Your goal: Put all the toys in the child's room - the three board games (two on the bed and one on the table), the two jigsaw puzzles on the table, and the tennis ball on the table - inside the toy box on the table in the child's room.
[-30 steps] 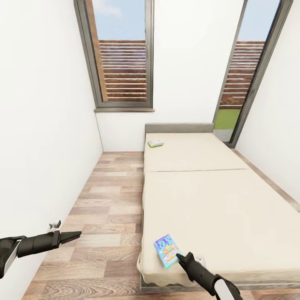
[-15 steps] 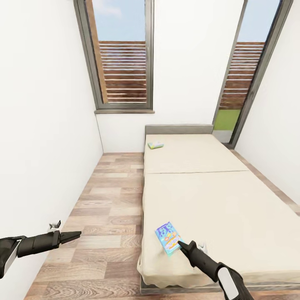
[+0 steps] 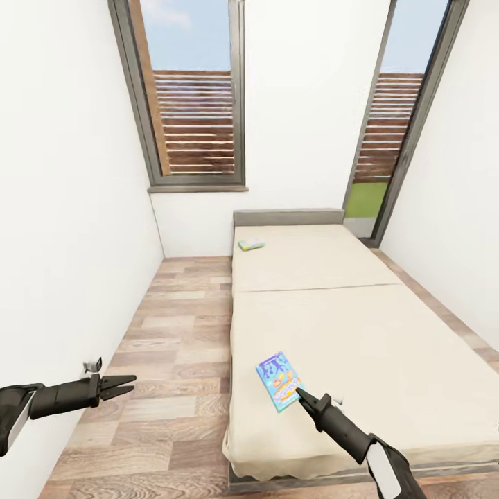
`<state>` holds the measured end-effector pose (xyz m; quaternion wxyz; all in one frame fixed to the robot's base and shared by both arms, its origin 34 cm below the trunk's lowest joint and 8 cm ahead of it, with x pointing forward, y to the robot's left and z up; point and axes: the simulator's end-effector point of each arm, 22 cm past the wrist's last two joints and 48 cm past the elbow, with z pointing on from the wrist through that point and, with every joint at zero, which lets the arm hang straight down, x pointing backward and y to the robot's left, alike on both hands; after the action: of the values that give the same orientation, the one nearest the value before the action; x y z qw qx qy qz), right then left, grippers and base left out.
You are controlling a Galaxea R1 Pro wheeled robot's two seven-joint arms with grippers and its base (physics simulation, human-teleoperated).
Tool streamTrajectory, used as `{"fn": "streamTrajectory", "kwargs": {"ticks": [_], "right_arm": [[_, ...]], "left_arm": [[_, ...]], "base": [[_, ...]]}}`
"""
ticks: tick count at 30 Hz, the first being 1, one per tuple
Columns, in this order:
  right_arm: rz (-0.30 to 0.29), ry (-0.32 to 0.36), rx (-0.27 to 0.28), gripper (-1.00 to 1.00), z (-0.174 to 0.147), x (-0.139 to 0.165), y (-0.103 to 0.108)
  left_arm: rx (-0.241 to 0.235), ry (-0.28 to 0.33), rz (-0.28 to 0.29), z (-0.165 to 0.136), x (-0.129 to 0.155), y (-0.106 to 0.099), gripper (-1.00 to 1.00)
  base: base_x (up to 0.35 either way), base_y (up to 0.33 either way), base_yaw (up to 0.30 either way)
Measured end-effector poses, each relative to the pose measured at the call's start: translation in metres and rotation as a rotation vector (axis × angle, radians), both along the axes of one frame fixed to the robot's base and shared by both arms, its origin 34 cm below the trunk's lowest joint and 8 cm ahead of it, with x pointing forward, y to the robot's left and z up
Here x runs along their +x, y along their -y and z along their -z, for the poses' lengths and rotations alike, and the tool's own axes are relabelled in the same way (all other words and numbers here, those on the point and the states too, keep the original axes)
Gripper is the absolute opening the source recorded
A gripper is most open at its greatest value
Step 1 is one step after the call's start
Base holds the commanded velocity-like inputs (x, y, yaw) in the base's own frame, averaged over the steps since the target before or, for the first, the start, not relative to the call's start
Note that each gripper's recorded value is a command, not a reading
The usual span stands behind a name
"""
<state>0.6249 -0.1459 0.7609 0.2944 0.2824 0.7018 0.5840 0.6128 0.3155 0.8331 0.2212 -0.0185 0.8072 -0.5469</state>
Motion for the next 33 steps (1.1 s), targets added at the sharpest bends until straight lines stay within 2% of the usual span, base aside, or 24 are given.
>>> {"fn": "streamTrajectory", "kwargs": {"ticks": [9, 26, 33], "right_arm": [[0.009, 0.022, -0.01, -1.0, -0.021, 0.005, 0.008], [0.016, 0.049, -0.001, -1.0, -0.056, 0.007, 0.014], [0.026, 0.061, -0.032, -1.0, -0.066, 0.007, 0.038]], "left_arm": [[0.003, -0.001, 0.004, -0.014, 0.0, 0.001, 1.0], [0.005, 0.007, 0.005, -0.043, -0.002, 0.001, 1.0], [0.005, 0.012, 0.005, -0.054, -0.002, 0.001, 1.0]], "base": [[0.0, 0.0, -0.024], [-0.06, 0.0, -0.243], [-0.004, 0.0, -0.259]]}}
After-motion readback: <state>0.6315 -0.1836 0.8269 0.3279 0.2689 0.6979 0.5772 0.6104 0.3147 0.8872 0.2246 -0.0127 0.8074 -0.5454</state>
